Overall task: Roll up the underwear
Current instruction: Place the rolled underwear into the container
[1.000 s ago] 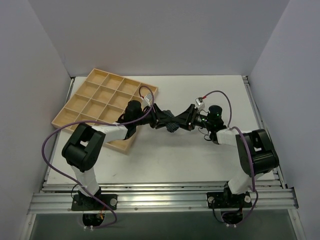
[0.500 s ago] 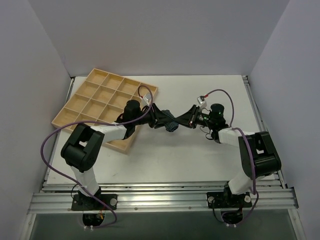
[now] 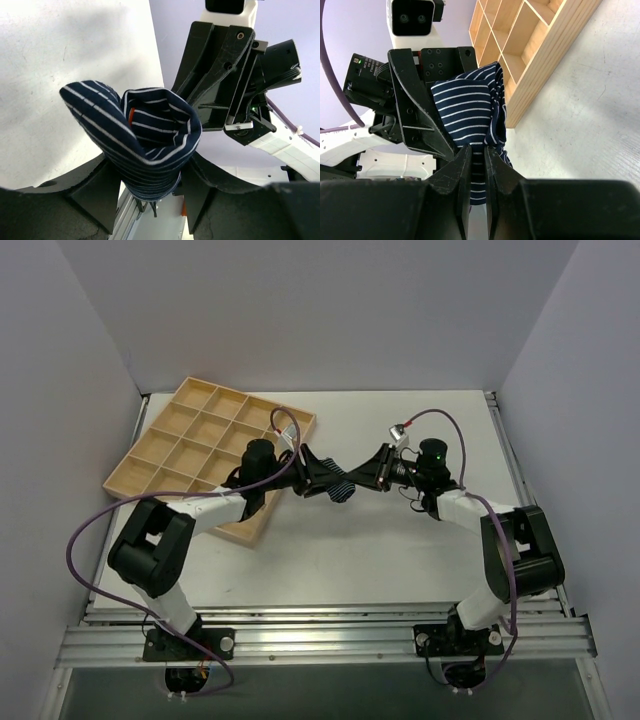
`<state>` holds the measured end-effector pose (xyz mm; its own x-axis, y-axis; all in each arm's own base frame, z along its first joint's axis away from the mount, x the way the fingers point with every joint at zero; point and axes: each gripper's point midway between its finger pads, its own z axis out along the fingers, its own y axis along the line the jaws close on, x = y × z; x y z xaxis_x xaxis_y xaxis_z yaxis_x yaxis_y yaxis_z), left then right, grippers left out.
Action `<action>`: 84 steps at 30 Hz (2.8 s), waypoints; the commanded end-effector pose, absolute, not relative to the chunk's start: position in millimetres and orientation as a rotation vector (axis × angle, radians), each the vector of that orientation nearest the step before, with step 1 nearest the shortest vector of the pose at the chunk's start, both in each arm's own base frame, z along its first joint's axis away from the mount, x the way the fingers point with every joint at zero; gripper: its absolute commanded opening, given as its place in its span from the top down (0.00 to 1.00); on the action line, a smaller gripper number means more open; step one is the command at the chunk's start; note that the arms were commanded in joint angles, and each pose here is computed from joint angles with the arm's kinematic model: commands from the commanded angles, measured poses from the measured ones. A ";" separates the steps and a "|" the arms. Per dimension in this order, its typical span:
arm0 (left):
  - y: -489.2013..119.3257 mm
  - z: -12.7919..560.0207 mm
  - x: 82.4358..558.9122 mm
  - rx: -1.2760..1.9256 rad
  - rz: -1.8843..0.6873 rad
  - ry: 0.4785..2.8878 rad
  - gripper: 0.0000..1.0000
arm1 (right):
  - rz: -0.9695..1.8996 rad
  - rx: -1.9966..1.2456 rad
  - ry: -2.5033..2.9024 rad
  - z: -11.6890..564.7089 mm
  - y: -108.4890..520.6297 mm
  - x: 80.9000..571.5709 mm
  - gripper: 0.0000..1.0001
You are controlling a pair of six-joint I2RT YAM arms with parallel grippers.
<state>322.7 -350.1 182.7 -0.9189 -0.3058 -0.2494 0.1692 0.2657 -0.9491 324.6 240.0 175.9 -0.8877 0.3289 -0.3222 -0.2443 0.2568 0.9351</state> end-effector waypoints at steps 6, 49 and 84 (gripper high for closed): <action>-345.6 205.8 300.1 0.010 -1.684 2.151 0.37 | 1.645 -0.059 1.952 220.3 246.6 344.4 1.00; -71.1 185.1 293.5 -0.762 -0.489 2.416 0.33 | 1.581 -0.315 1.857 161.3 443.6 419.2 1.00; -122.6 150.1 379.8 -0.527 -0.830 2.272 0.56 | 1.402 -0.476 2.021 57.4 459.5 420.5 1.00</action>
<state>354.2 -104.0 125.5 -0.7192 -0.5930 -0.3620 -0.2883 0.7288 -0.6211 424.7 452.8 69.9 -0.7384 0.0866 -0.6688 -0.6033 0.3585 0.7125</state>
